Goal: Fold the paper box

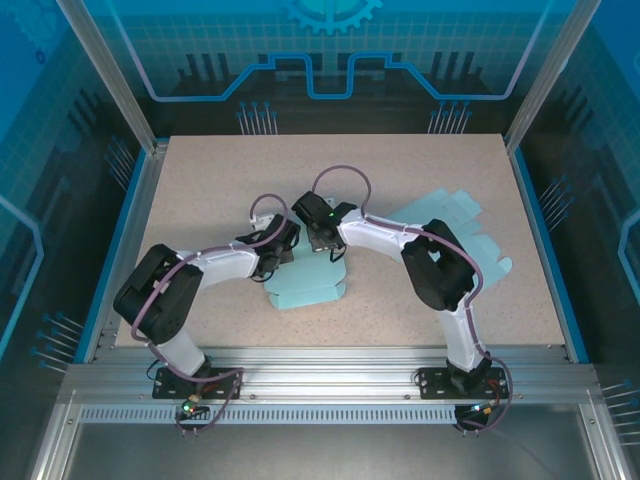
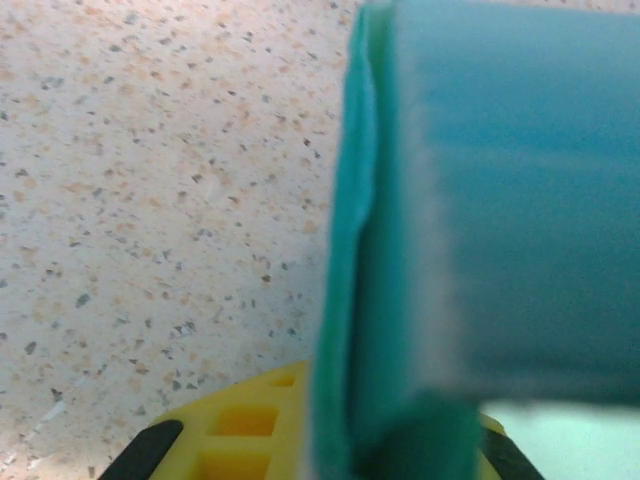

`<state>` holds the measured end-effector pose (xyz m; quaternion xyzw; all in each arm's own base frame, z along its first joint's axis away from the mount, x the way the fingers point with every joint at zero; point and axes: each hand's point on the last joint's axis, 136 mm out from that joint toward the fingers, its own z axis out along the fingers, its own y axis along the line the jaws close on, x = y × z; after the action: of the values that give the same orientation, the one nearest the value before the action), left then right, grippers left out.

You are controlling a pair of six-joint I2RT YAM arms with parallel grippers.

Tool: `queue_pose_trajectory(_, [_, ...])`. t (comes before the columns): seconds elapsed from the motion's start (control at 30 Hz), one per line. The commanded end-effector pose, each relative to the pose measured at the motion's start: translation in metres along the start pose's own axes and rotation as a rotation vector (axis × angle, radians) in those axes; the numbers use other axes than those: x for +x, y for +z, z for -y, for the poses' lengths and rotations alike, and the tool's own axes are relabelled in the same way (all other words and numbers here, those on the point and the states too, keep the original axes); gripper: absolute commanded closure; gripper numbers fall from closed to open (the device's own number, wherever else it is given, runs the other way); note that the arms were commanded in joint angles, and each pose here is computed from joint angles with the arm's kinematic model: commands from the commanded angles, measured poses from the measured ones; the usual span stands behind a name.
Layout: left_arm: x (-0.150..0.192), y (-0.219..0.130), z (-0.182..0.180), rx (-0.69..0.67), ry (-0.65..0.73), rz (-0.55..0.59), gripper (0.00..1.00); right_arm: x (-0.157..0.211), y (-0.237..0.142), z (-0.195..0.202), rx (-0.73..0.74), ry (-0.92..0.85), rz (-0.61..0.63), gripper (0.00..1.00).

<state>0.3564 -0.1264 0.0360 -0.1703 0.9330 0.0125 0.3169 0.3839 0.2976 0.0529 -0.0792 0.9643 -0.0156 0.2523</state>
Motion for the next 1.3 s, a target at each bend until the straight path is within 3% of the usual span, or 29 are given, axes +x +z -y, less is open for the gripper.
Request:
queue_pose_trajectory(0.0, [0.002,0.009,-0.045,-0.234,-0.015,0.023,0.86,0.016,0.005,0.013,0.073,-0.02,-0.058,0.98])
queue_pose_trajectory(0.13, [0.001,0.004,-0.022,-0.09,-0.054,0.006,0.8,0.018,0.005,0.013,0.076,-0.029,-0.065,0.98])
queue_pose_trajectory(0.37, [-0.022,-0.056,0.018,0.241,-0.072,0.017,0.4,0.01,0.004,0.015,0.09,-0.082,-0.087,0.97])
queue_pose_trajectory(0.63, [-0.052,-0.132,0.01,0.391,-0.065,0.113,0.02,0.012,-0.016,0.021,0.038,-0.379,-0.278,0.99])
queue_pose_trajectory(0.93, [-0.07,-0.135,-0.04,0.438,-0.234,0.115,0.01,0.059,-0.035,0.034,-0.066,-0.667,-0.56,0.91])
queue_pose_trajectory(1.17, [-0.071,-0.13,-0.043,0.458,-0.252,0.1,0.01,0.063,-0.008,0.037,-0.04,-0.72,-0.627,0.83])
queue_pose_trajectory(1.27, [-0.069,-0.124,-0.042,0.464,-0.261,0.087,0.01,0.056,0.002,0.035,-0.039,-0.724,-0.628,0.72])
